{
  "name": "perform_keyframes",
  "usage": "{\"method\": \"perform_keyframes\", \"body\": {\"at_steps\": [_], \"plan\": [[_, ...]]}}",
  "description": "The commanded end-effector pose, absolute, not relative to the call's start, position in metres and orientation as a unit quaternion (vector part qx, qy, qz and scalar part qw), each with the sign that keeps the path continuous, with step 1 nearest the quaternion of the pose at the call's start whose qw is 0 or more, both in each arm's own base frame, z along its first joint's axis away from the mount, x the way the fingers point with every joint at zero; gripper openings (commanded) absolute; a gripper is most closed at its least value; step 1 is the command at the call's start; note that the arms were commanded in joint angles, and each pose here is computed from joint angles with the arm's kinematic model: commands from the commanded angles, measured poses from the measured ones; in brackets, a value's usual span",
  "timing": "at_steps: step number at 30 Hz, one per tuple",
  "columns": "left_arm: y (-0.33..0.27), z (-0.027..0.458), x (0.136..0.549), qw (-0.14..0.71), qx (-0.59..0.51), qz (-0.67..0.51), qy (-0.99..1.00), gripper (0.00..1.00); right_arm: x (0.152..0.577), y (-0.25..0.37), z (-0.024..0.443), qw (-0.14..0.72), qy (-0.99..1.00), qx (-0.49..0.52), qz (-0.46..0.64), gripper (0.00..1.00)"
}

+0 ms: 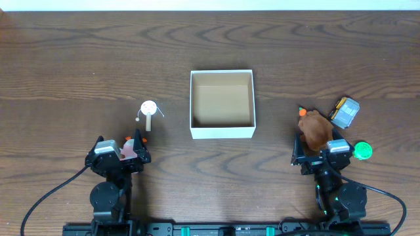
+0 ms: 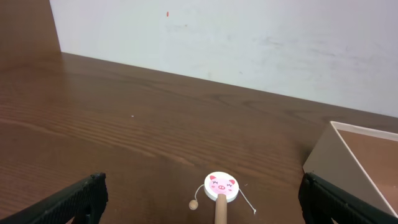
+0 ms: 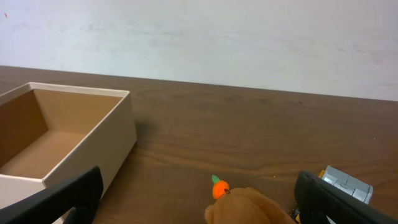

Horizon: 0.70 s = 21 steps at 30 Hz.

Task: Pack container

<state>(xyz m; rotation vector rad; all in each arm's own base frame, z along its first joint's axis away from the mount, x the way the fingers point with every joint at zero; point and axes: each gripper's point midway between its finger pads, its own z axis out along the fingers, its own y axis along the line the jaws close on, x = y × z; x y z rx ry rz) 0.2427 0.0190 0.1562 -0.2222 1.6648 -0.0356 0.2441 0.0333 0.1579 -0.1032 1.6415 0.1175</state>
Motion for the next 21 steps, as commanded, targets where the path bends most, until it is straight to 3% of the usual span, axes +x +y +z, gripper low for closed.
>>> {"method": "perform_keyframes", "body": {"at_steps": [1,21], "plan": [[0.0187,0.137,0.2431,0.651,-0.097,-0.015,0.753,0.98,0.2439,0.0336,0.1572,0.679,0.73,-0.05,0.052,0.99],[0.0187,0.1382,0.2432,0.653,-0.097,-0.015,0.751,0.98,0.2438,0.0346,0.1568,0.676,0.732,-0.023,0.08,0.99]]}}
